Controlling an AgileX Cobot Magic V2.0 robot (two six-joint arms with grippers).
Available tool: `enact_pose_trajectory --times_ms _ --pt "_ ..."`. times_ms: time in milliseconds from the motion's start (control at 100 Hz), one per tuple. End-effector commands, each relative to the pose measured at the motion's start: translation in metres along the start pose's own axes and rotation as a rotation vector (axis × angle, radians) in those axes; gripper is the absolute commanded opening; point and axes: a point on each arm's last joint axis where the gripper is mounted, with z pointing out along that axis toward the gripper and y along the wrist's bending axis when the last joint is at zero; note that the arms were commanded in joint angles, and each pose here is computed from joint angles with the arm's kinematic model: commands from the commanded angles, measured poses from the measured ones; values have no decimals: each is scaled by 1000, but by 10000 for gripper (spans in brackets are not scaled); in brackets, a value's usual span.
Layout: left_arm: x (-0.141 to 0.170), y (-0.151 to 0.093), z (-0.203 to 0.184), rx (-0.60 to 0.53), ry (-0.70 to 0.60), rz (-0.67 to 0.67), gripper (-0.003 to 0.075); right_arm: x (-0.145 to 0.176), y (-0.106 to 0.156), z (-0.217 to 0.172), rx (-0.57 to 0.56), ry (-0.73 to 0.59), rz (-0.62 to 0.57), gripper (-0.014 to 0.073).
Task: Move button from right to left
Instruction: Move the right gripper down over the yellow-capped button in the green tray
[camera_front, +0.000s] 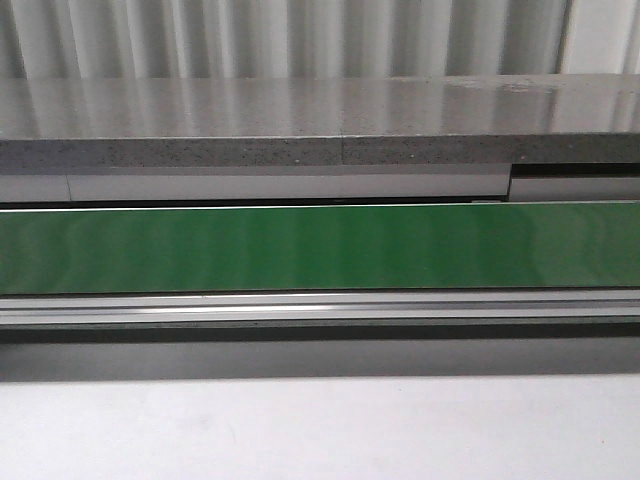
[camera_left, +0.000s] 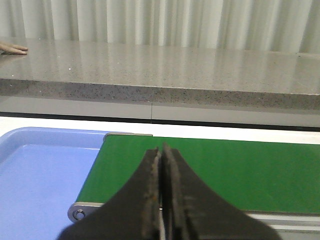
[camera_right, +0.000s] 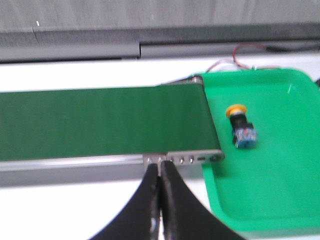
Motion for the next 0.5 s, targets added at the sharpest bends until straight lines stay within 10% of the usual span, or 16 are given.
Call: enact_pose_trajectory --times_ms 0,220,490 --pt "-1 0 -2 8 -86 -9 -20 -23 0 9 20 48 -13 -66" --pt "-1 0 -2 8 -86 -9 -20 -46 1 46 41 312 23 -8" --pt "-1 0 -2 8 -86 -9 -20 -69 0 81 73 415 68 566"
